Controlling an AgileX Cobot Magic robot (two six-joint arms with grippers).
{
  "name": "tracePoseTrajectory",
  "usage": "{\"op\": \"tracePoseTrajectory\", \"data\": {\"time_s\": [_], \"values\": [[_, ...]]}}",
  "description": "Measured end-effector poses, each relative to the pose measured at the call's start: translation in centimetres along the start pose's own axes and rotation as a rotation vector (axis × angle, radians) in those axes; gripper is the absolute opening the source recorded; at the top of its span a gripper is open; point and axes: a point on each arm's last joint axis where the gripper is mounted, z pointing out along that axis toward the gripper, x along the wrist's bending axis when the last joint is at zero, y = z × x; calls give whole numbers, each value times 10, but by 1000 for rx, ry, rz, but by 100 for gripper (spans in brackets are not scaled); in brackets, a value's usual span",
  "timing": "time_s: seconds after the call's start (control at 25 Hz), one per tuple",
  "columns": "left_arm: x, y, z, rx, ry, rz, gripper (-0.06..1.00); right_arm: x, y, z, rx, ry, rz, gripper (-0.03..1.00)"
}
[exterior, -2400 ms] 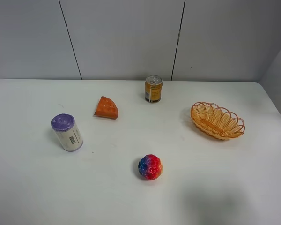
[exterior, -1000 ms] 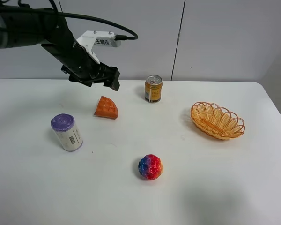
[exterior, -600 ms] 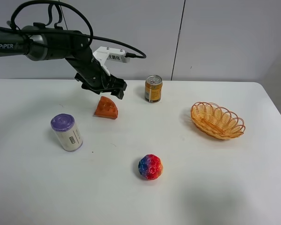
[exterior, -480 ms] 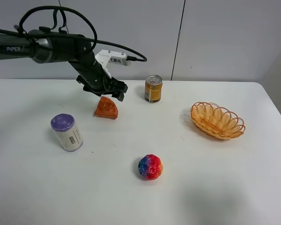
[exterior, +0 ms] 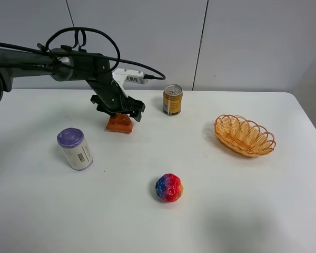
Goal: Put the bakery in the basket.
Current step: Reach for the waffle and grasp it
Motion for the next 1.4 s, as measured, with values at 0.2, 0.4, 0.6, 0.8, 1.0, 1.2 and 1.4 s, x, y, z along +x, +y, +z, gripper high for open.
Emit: {"op": "tracePoseTrajectory", "data": {"time_s": [0.2, 0.4, 0.6, 0.8, 1.0, 1.2, 1.4], "values": [[12, 1, 3, -5, 27, -6, 82, 0, 0, 0, 0, 0, 0, 99], [14, 2, 3, -9, 30, -20, 82, 0, 0, 0, 0, 0, 0, 99], [13, 2, 2, -7, 23, -32, 82, 0, 0, 0, 0, 0, 0, 99], [8, 8, -15, -32, 7, -39, 82, 0, 0, 0, 0, 0, 0, 99], [5, 17, -33, -81, 1, -40, 82, 0, 0, 0, 0, 0, 0, 99], [11, 17, -34, -83, 15, -41, 82, 0, 0, 0, 0, 0, 0, 99], [18, 13, -24, -63, 30, -50, 82, 0, 0, 0, 0, 0, 0, 99]]}}
